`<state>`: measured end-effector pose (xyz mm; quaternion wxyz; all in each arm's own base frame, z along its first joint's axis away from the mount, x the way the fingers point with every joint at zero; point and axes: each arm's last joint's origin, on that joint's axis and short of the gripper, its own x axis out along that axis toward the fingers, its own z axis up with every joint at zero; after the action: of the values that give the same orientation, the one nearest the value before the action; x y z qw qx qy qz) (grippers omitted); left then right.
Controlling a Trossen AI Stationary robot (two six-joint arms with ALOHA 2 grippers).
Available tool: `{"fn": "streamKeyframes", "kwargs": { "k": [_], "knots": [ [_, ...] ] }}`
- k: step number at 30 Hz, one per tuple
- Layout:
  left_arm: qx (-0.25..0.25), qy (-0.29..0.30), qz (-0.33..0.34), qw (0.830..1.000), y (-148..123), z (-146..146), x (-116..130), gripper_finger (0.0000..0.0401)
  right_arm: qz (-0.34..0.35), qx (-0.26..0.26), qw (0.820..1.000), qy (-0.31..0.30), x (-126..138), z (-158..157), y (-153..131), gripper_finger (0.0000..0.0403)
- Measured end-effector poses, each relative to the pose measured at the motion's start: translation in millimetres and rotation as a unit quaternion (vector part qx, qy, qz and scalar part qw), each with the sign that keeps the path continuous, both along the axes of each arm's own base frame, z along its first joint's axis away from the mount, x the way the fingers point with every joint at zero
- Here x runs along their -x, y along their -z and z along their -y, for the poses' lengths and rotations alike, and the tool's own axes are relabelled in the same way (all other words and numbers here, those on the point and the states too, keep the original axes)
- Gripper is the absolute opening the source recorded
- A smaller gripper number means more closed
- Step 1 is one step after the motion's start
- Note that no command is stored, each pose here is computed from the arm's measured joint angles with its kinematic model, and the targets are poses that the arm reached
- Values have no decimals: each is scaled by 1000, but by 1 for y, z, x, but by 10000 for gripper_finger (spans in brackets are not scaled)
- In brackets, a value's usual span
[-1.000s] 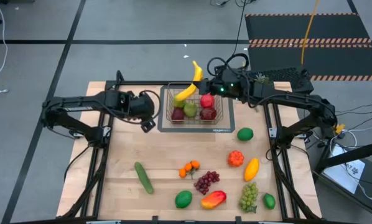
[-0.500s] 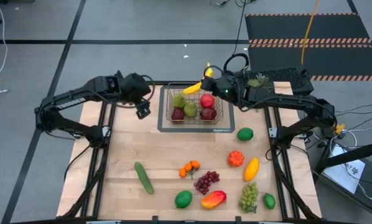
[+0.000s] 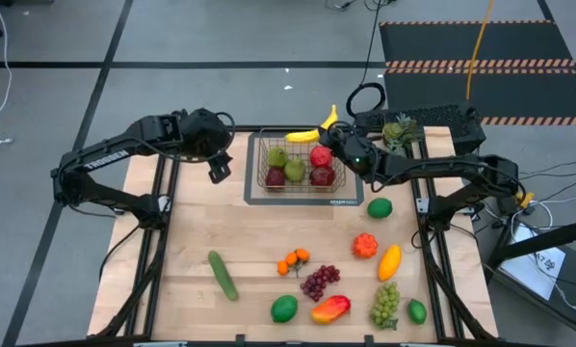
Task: Build produce basket
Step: Put the yellow banana into the brown wire basket
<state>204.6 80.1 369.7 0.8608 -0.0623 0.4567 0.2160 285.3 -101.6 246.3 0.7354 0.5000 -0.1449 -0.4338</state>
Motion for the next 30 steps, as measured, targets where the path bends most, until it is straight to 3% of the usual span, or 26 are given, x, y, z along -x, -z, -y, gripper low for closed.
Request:
{"fn": "streamKeyframes", "kwargs": {
  "k": [6, 18, 25, 30],
  "knots": [
    [8, 8, 9, 1000, -1, 0, -1, 191, -20, 12, 1000, -12, -1, -4, 2, 162],
    [-3, 8, 38, 999, -4, -1, -6, 191, -125, 70, 989, -37, 0, -2, 7, 162],
    [2, 2, 40, 999, -4, -1, -6, 191, -195, 126, 971, -61, 0, -1, 6, 162],
    [2, 1, 40, 999, -4, -1, -6, 191, -235, 184, 943, -145, -1, 7, 4, 162]
  ]
}}
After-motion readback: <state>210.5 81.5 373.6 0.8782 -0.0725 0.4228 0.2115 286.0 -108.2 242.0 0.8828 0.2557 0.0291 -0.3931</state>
